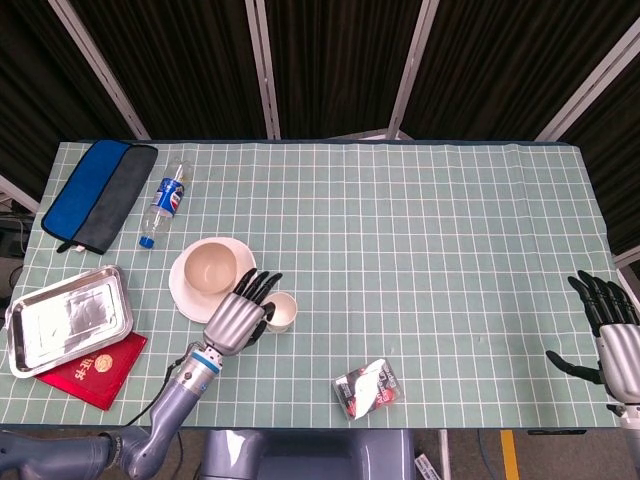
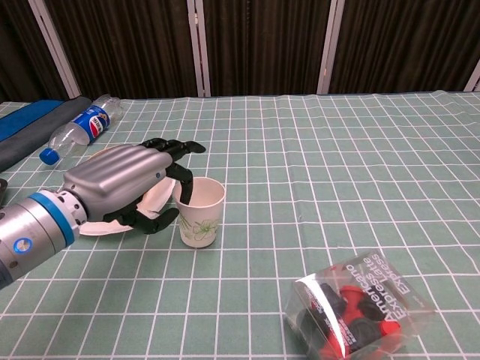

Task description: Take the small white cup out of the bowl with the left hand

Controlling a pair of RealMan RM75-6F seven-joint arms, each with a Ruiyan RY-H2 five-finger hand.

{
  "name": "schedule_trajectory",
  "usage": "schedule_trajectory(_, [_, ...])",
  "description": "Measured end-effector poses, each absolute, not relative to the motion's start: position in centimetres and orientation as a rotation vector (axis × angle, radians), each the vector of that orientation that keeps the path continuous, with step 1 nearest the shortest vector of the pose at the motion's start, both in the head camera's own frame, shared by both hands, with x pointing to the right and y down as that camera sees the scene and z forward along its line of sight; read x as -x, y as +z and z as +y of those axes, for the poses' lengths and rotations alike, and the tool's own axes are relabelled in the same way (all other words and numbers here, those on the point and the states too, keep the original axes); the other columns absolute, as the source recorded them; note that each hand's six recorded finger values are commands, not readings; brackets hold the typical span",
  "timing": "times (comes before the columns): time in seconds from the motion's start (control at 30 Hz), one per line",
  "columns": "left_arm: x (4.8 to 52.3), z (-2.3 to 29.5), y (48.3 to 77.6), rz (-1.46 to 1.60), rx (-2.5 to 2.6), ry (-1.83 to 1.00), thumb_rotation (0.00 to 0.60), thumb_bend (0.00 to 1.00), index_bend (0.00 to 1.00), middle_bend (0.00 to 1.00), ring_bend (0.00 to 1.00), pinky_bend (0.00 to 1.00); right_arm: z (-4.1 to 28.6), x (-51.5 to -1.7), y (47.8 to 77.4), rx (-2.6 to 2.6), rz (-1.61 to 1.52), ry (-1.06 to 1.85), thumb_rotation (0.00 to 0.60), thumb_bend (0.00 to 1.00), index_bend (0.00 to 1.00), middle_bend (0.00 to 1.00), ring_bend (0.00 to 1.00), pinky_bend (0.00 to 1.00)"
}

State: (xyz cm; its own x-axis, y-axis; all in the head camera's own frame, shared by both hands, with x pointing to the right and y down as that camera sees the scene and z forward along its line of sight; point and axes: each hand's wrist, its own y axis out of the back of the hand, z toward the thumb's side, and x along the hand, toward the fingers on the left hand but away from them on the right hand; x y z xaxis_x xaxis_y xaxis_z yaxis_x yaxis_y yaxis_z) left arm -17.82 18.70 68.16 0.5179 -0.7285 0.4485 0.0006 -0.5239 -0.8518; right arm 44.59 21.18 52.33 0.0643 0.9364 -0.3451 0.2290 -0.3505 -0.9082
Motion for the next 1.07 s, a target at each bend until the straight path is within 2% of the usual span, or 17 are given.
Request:
schedule_trajectory(0.1, [18.6, 18.5, 67.5, 0.623, 1.897, -1.078, 0.6, 0.26, 0.18, 0.0, 0.0, 0.0, 21.2, -44.5, 52.4, 1.668, -1.173, 1.33, 0.6, 0.03, 0.04, 0.0, 0.0, 0.0])
schedule_trajectory(0.2, [19.5, 18.2, 66.9, 0.648, 1.888, -1.085, 0.6, 0.19, 0.09, 0.0, 0.0, 0.0, 21.2, -44.5, 52.5, 1.666, -1.169, 1.333, 0.6, 0.04, 0.04, 0.0, 0.0, 0.0])
schedule_trajectory(0.47, [24.4, 17.3, 64.7, 0.758, 1.834, -1.152, 0.6, 0.17, 0.07, 0.0, 0.0, 0.0, 21.3, -44.5, 52.7, 1.655, -1.156, 1.346, 0.6, 0.03, 0.04, 0.0, 0.0, 0.0])
schedule_trajectory(0.6, [29.4, 17.1, 62.5, 0.876, 1.734, -1.208, 0.6, 0.17, 0.04, 0.0, 0.0, 0.0, 21.3, -44.4, 53.0, 1.651, -1.142, 1.36, 0.6, 0.03, 0.04, 0.0, 0.0, 0.0])
schedule_trajectory(0.7, [33.4, 18.1, 61.0, 0.966, 1.651, -1.266, 0.6, 0.16, 0.0, 0.0, 0.0, 0.0, 21.4, -44.2, 53.2, 1.648, -1.127, 1.367, 0.6, 0.03, 0.04, 0.0, 0.0, 0.0])
schedule_trajectory(0.87, [40.2, 20.6, 58.0, 1.067, 1.494, -1.396, 0.6, 0.15, 0.0, 0.0, 0.0, 0.0, 21.6, -43.7, 53.8, 1.648, -1.094, 1.379, 0.6, 0.03, 0.04, 0.0, 0.0, 0.0])
schedule_trajectory(1.07, [44.8, 22.8, 55.7, 1.116, 1.402, -1.489, 0.6, 0.14, 0.0, 0.0, 0.0, 0.0, 21.8, -43.2, 54.6, 1.642, -1.062, 1.394, 0.6, 0.03, 0.04, 0.0, 0.0, 0.0])
